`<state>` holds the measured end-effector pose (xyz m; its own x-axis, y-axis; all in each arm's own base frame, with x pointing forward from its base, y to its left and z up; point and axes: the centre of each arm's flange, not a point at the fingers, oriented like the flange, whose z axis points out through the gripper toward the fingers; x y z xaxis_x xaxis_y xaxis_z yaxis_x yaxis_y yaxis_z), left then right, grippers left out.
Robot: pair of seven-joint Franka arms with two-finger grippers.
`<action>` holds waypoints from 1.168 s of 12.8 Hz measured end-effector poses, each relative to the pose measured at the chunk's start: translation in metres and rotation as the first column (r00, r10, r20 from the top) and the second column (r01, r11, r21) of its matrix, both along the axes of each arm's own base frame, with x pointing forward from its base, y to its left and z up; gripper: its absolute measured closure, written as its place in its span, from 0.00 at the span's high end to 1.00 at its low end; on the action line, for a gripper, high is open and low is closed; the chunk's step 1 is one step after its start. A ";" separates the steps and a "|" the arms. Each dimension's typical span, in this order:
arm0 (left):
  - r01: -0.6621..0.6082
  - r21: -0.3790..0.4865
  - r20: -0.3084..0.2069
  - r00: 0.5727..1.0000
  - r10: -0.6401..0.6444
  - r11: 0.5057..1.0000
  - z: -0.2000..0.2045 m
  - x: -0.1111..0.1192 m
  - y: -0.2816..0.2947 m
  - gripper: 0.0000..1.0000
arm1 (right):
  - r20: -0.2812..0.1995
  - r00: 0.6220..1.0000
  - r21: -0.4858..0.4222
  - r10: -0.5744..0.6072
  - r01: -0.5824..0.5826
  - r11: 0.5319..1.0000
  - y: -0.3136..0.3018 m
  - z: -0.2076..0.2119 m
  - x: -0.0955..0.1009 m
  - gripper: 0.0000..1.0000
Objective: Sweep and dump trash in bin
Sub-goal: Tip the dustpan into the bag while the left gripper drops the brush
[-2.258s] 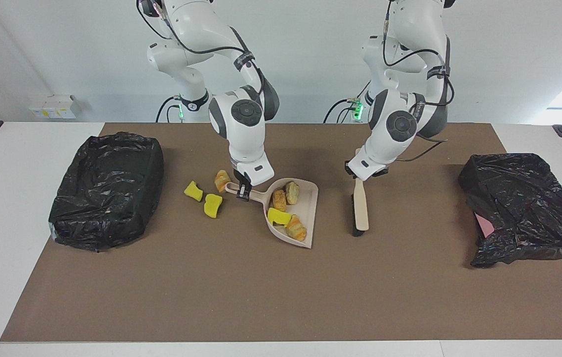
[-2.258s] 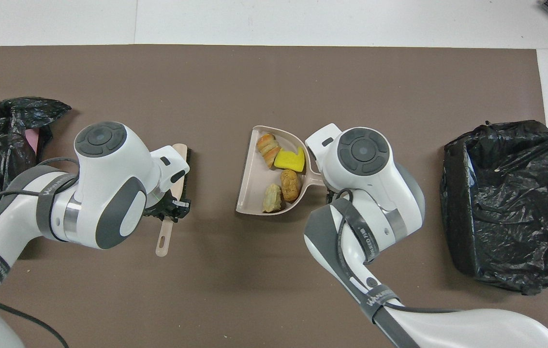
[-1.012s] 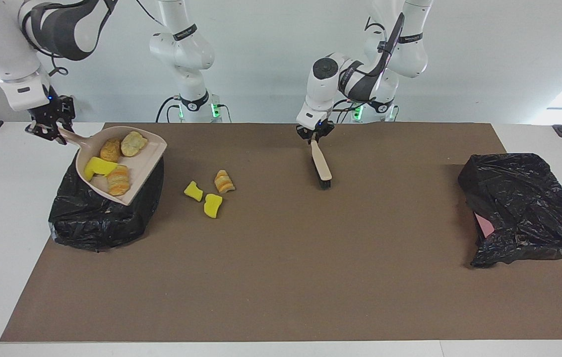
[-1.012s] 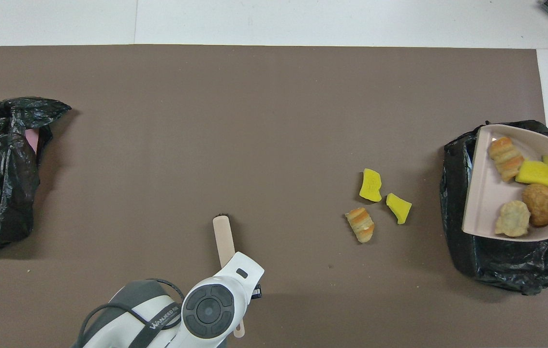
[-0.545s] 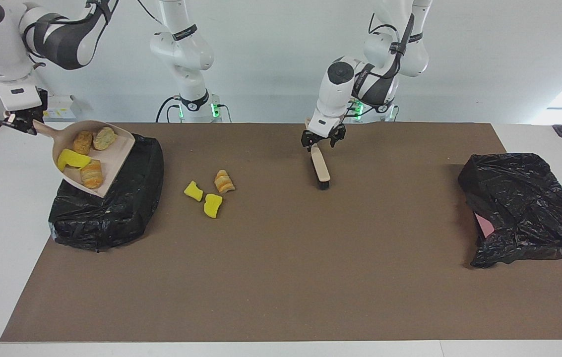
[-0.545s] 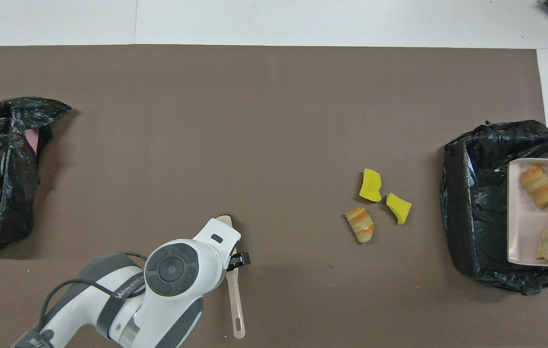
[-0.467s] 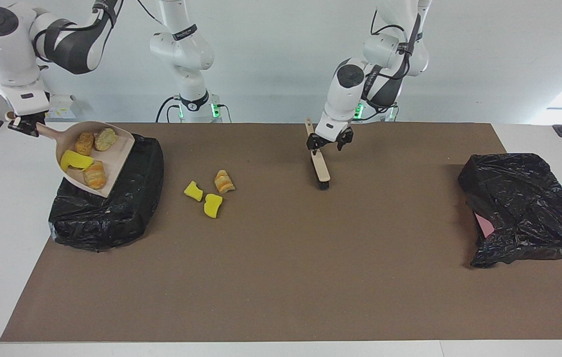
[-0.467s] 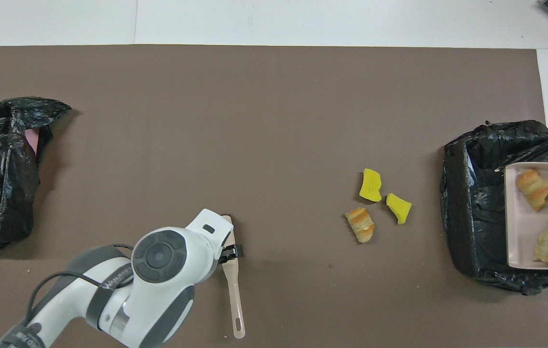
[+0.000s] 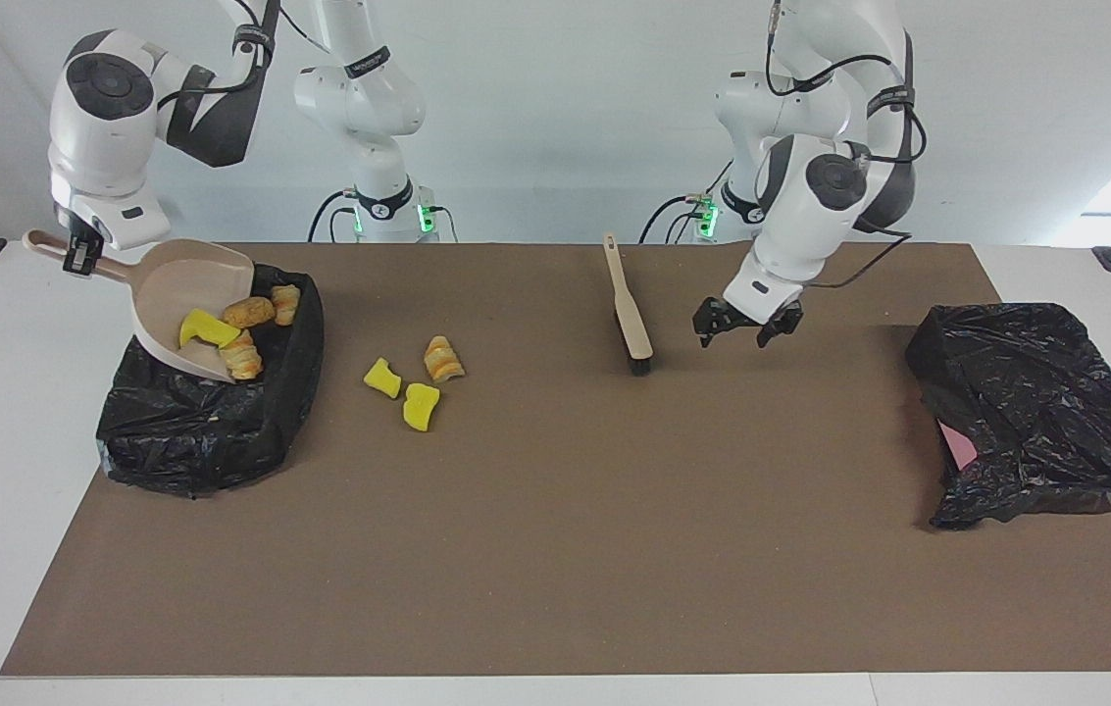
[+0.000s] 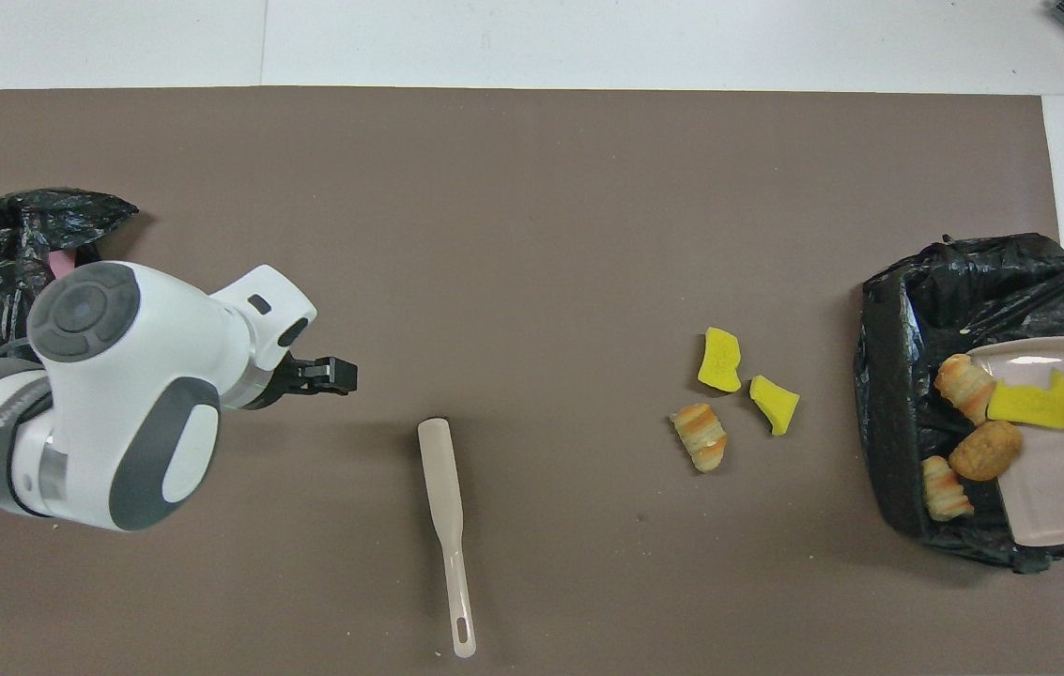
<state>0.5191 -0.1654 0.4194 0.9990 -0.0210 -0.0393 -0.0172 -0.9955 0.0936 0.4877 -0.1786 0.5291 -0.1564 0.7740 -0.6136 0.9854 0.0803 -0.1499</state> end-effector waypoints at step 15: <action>0.038 0.023 0.069 0.997 -0.039 0.999 0.111 0.058 0.193 1.00 | -0.042 0.980 -0.205 0.196 -0.201 0.958 0.069 0.058 -0.008 0.33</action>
